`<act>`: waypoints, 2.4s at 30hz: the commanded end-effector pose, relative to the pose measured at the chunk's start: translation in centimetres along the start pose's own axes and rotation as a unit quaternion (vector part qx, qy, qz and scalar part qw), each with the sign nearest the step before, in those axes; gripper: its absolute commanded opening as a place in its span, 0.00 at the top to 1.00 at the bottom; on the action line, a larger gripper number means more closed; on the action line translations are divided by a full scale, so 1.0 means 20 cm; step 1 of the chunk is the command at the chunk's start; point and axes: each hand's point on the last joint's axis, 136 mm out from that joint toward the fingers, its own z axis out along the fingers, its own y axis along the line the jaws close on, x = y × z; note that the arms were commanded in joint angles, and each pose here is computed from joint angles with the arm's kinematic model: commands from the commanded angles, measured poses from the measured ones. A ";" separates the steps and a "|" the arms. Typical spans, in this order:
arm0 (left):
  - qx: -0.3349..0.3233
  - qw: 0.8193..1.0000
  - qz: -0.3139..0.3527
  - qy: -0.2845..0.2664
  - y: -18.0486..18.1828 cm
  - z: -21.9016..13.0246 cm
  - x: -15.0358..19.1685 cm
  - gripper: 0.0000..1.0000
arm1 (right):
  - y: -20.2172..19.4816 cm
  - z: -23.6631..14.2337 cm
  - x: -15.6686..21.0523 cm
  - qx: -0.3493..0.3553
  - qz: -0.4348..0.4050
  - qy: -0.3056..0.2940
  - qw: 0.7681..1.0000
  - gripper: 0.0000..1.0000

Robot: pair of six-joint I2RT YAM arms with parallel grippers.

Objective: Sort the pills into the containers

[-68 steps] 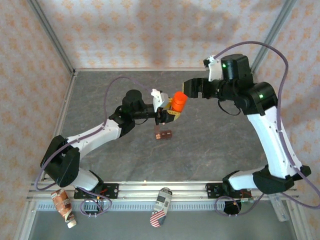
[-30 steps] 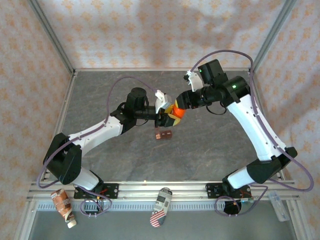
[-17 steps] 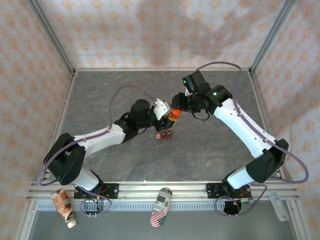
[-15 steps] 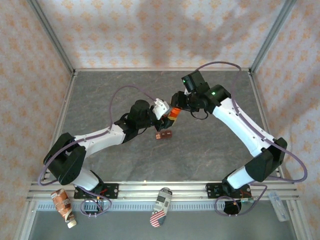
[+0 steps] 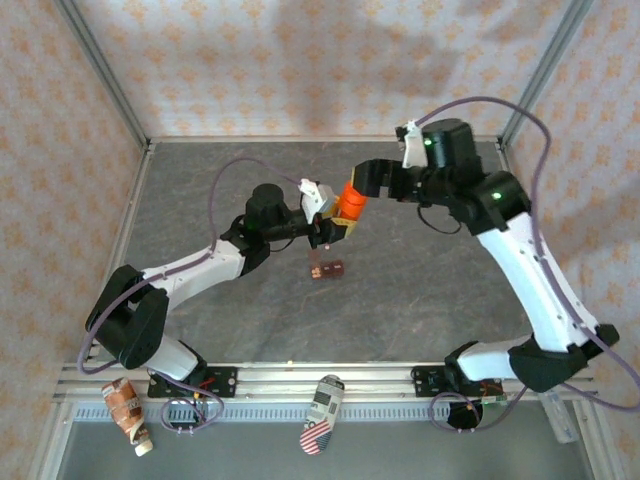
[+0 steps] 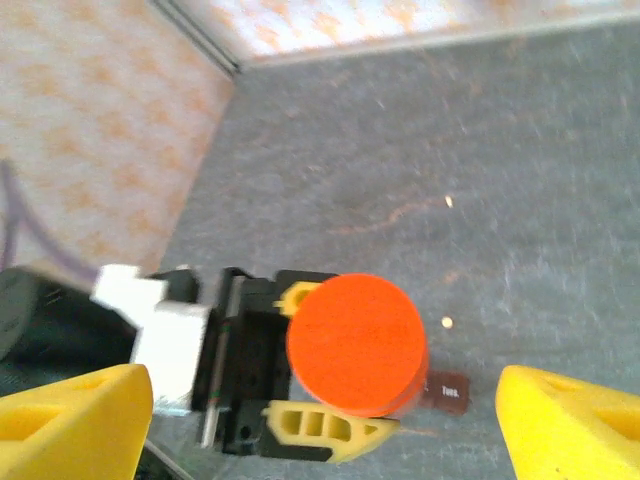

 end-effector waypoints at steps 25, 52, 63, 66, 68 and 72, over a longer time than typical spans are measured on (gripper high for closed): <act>0.113 0.993 -0.022 -0.016 -0.17 0.00 -0.20 1.00 | -0.07 0.14 0.26 -0.001 -0.074 0.144 0.987 0.52; -0.102 0.990 0.077 -0.059 -0.02 0.08 -0.14 1.00 | -0.16 0.33 0.02 0.100 0.141 -0.011 0.985 0.24; 0.074 0.994 0.001 -0.081 -0.15 0.00 -0.27 1.00 | 0.00 -0.12 -0.04 0.005 -0.013 -0.012 1.000 0.13; 0.119 0.990 -0.022 -0.071 -0.20 0.00 -0.28 1.00 | 0.03 -0.10 0.03 -0.013 -0.069 0.044 0.997 0.15; 0.144 0.987 -0.036 -0.060 -0.22 0.00 -0.27 1.00 | 0.03 -0.09 0.06 -0.019 -0.097 0.069 0.993 0.15; 0.168 0.984 -0.052 -0.042 -0.24 0.01 -0.25 1.00 | 0.02 -0.09 0.08 -0.011 -0.119 0.089 0.989 0.15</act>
